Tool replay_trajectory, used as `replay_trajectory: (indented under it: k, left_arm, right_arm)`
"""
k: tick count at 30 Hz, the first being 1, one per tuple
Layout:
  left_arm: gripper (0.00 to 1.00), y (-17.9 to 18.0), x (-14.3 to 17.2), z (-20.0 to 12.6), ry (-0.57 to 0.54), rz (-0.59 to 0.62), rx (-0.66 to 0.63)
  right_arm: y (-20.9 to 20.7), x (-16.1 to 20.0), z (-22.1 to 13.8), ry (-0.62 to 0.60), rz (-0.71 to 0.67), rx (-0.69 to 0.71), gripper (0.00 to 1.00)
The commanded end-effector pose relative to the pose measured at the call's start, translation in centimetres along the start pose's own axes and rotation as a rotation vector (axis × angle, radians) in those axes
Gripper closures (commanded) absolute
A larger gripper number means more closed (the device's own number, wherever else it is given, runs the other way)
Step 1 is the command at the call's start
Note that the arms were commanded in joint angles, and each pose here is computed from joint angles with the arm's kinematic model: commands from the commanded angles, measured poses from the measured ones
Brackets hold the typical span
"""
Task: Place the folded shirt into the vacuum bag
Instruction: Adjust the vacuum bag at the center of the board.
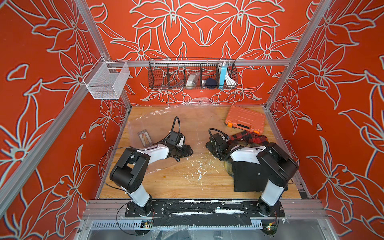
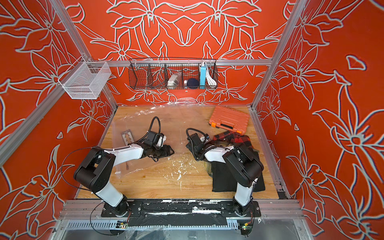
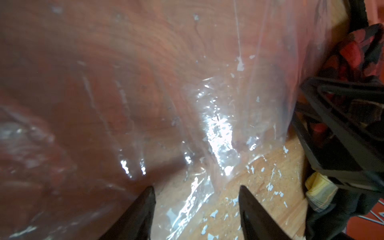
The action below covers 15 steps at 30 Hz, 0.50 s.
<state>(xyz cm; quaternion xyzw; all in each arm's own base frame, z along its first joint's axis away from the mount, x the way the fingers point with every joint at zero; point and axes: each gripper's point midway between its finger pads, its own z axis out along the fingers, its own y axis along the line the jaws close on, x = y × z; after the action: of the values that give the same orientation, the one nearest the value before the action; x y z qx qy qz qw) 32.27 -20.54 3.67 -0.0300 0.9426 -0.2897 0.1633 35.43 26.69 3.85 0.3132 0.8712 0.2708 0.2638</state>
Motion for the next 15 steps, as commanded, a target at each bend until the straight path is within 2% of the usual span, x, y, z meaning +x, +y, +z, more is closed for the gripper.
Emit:
replay_trajectory:
  k: [1,11,15]
  left_arm:
    - [0.35,1.4,3.9,1.8,0.131,-0.053,-0.021]
    - [0.35,-0.5,3.7,3.1,0.148,-0.014,0.020]
    - [0.35,-1.0,3.6,3.4,0.161,0.006,0.042]
  right_arm:
    - [0.3,0.0,1.2,-0.004,-0.037,-0.018,0.51]
    - [2.4,0.1,2.0,0.009,-0.126,-0.073,0.64]
    - [3.6,-0.2,1.8,0.008,-0.201,-0.081,0.70]
